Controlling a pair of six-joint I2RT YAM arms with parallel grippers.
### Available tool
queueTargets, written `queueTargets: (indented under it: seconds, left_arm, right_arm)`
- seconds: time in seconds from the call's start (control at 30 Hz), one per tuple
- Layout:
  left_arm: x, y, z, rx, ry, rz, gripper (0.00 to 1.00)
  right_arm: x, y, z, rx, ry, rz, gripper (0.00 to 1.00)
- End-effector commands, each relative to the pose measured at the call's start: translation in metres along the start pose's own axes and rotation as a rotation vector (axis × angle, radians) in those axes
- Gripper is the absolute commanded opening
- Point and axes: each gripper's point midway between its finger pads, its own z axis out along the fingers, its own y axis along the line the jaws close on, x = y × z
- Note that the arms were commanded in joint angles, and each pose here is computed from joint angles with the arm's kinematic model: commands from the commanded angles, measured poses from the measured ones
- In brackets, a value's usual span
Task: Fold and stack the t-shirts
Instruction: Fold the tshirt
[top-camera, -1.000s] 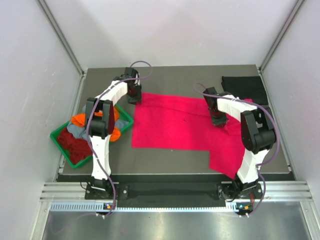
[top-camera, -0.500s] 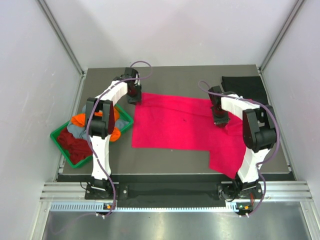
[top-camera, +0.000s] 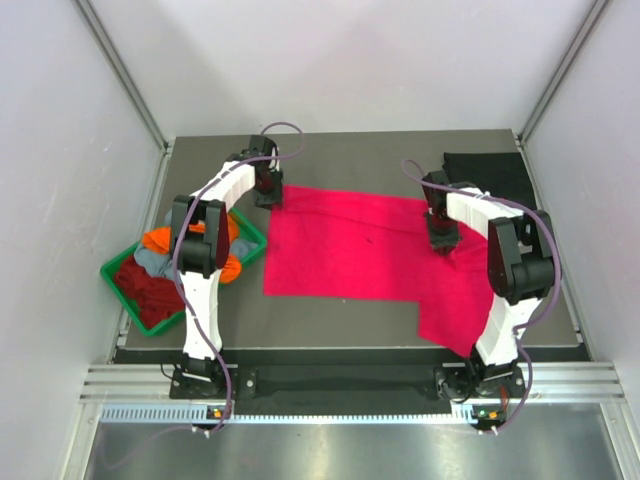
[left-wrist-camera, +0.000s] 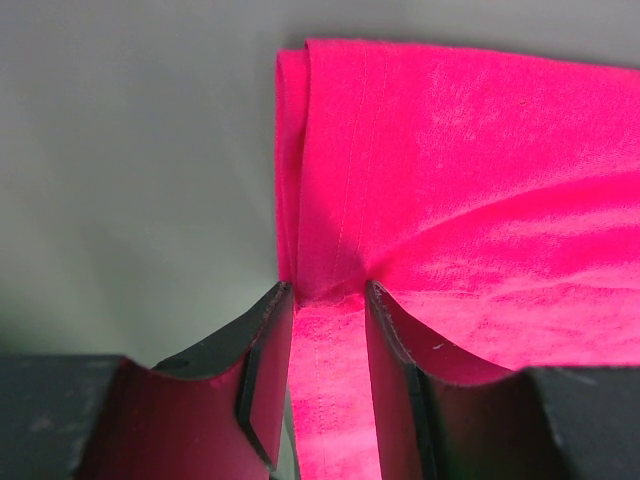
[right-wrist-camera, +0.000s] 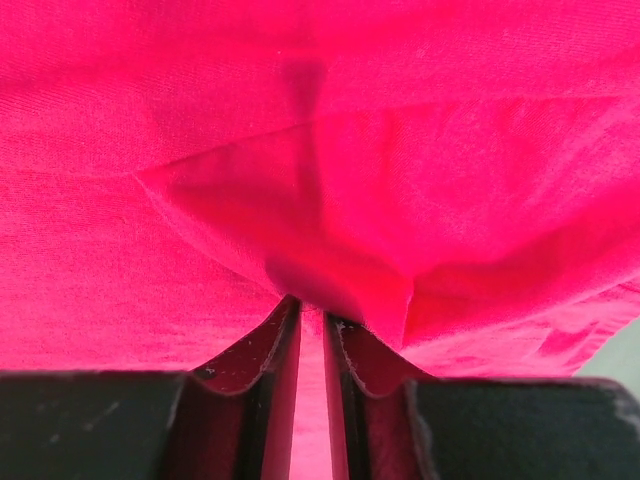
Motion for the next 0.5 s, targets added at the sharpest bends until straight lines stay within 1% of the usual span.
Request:
queueTargets:
  seconds: [0.0,0.1,0.23,0.33,0.47]
  left_arm:
    - [-0.013,0.0,-0.012,-0.002,-0.051,0.01,0.4]
    - [-0.012,0.0,-0.011,-0.003,-0.048,0.01,0.4]
    - [-0.013,-0.003,-0.011,0.009,-0.05,0.009,0.4]
    - [-0.013,-0.002,-0.012,0.006,-0.051,0.009,0.4]
    - [-0.016,-0.002,-0.015,0.0,-0.06,0.012,0.4]
  right_arm:
    - [0.007,0.007,0.012,-0.048,0.024,0.026,0.17]
    - [0.011,0.01,0.015,-0.064,0.034,0.025,0.16]
    - [0.013,0.014,0.018,-0.092,0.043,0.035,0.1]
    - [0.013,0.013,0.019,-0.094,0.052,0.044,0.0]
    - [0.005,0.009,0.007,-0.098,0.03,0.054,0.0]
